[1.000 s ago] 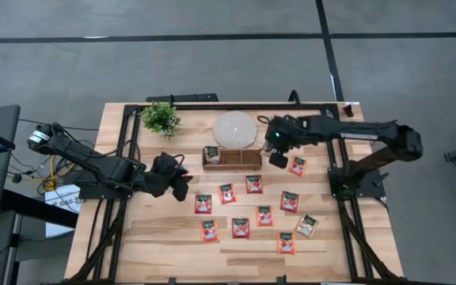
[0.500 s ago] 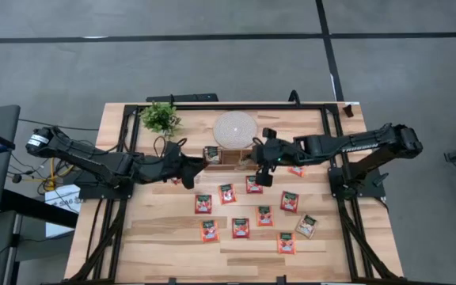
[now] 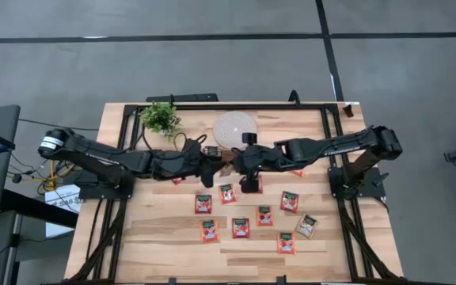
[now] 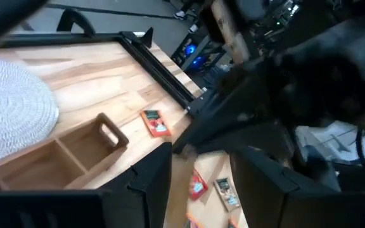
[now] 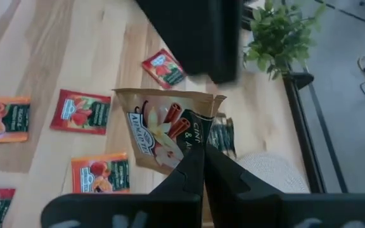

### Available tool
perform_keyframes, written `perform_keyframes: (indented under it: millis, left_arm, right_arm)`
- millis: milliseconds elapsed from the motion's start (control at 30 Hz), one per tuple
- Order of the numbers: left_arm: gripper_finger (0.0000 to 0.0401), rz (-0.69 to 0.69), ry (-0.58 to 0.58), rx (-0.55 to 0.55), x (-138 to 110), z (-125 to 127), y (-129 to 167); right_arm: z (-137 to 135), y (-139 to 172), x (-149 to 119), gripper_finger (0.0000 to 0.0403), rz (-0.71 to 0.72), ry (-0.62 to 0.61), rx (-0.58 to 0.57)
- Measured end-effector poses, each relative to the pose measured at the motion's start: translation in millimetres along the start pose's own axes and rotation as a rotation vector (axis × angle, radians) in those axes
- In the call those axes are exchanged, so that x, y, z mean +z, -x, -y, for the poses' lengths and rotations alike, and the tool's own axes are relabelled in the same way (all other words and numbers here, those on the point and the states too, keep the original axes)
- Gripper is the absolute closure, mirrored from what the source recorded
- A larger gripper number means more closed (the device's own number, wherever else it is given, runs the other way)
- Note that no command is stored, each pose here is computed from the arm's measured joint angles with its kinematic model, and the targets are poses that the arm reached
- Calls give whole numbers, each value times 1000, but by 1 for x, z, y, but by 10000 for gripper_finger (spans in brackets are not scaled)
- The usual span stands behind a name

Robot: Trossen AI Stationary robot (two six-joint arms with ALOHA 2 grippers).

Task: Pick & Place Tea
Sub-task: Put the brown tea bag into the left of the wooden organizer

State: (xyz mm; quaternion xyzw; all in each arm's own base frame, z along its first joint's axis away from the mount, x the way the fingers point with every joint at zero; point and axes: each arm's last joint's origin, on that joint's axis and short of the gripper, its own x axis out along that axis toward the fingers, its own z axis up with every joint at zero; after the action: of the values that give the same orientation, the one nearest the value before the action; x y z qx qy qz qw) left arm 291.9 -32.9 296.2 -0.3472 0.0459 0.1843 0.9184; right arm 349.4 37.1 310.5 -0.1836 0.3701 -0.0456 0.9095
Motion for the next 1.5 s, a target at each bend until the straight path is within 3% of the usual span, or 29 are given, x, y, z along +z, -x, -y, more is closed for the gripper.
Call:
perform_keyframes:
  millis: [267,1500]
  left_arm:
    - [250,-51,-36,78,7,3,-12]
    - [250,-73,-33,96,1,-3,-28]
  right_arm:
    - [2,4,0,403,-9,1,1]
    - [10,1,-2,403,-11,-19,-13]
